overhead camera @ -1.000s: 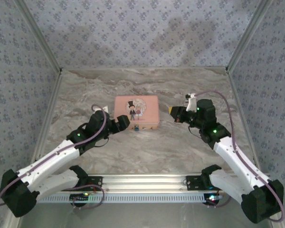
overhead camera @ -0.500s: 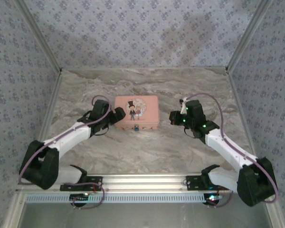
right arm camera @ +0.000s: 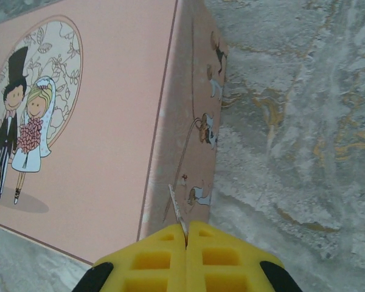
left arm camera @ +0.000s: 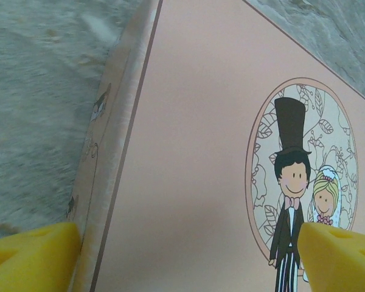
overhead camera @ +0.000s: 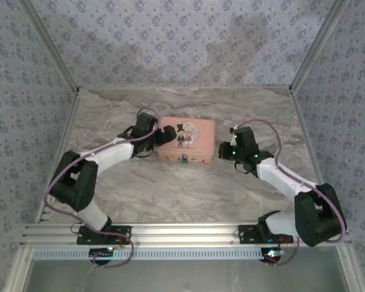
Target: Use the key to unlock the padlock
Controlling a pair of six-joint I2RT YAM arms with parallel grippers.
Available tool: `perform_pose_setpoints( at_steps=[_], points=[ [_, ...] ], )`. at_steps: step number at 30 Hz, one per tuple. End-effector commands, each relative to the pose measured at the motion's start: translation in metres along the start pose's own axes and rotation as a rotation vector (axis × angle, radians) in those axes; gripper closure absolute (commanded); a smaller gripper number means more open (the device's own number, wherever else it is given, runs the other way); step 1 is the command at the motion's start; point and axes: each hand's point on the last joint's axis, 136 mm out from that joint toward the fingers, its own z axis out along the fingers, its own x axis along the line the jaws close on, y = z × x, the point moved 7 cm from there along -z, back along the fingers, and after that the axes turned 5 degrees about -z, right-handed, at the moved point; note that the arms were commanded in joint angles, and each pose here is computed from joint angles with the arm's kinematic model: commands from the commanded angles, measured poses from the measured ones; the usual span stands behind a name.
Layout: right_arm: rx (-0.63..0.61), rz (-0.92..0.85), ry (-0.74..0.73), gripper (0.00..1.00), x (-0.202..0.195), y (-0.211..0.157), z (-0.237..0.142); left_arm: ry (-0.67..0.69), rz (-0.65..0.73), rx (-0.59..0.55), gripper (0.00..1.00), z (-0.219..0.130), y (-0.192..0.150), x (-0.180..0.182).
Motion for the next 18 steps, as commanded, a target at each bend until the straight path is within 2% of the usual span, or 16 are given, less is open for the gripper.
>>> perform_pose_setpoints(
  at_steps=[1,5,8,10,18],
  points=[
    [-0.03,-0.006,-0.047,1.0,-0.005,0.013,0.0,-0.087,0.043,0.0,0.08,0.006,0.009,-0.026],
    [-0.017,0.014,-0.094,1.0,-0.016,0.011,0.001,-0.093,0.044,0.001,0.08,0.006,0.01,-0.03],
    [-0.01,0.017,-0.098,1.0,-0.017,0.009,0.002,-0.073,0.046,-0.018,0.02,-0.007,0.008,-0.023],
    [-0.003,0.019,-0.097,1.0,-0.018,0.007,0.003,-0.064,0.046,-0.029,0.02,-0.017,0.005,-0.017],
    [0.019,0.013,-0.077,1.0,-0.011,0.002,0.011,0.005,0.088,-0.021,0.02,-0.052,-0.035,0.006]
  ],
)
